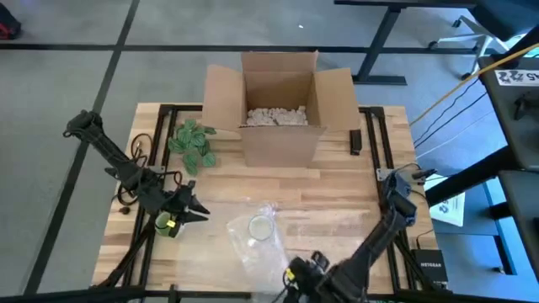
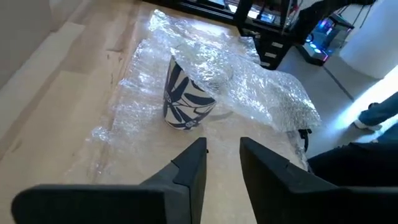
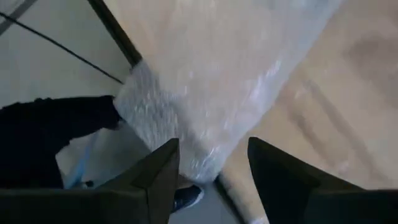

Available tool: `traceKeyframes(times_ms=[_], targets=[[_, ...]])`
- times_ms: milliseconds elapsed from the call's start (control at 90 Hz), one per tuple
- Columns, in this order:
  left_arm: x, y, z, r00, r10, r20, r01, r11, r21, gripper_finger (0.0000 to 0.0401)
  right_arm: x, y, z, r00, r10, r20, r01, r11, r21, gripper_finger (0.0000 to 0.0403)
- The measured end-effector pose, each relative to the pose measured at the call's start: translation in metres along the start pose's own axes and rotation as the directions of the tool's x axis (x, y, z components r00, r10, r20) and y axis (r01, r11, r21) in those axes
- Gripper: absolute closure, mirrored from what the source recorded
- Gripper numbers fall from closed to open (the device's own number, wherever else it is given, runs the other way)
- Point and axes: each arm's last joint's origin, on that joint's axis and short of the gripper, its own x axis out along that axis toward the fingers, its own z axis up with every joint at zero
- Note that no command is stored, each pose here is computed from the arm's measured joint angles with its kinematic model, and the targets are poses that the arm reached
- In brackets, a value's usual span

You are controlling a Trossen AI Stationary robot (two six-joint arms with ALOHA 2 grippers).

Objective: Wrap mug
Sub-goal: Wrap the blue mug in bubble wrap

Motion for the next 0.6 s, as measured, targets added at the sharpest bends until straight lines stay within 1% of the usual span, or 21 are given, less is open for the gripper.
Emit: traceKeyframes(times_ms=[89,244,333,433,511,600], targets=[[0.000,0.000,0.000,1.000,0.003,0.005,-0.003,1.000,-0.008,0.0322,0.019,0.005,-0.015,1.000,0.012,-0.028,-0.011,1.000,0.005,0.0226],[0.000,0.000,0.000,1.000,0.004,0.005,-0.004,1.000,-0.020,0.0322,0.044,0.008,-0.034,1.000,0.003,-0.030,-0.002,1.000,0.007,0.0226],[0.000,0.000,0.000,1.000,0.004,0.005,-0.004,1.000,-0.026,0.0322,0.049,0.007,-0.043,1.000,-0.009,-0.020,0.010,1.000,0.023,0.0226],[0.000,0.000,0.000,1.000,0.005,0.004,-0.005,0.999,-0.038,0.0322,0.048,0.007,-0.051,1.000,-0.011,-0.022,0.012,0.999,0.050,0.0226],[0.000,0.000,0.000,1.000,0.004,0.003,-0.004,0.999,-0.040,0.0322,0.048,0.007,-0.055,1.000,-0.013,-0.016,0.014,0.998,0.058,0.0226],[0.000,-0.001,0.000,1.000,0.000,0.003,0.000,0.999,-0.038,0.0322,0.051,0.004,-0.057,0.999,-0.038,-0.016,0.039,0.997,0.063,0.0226]])
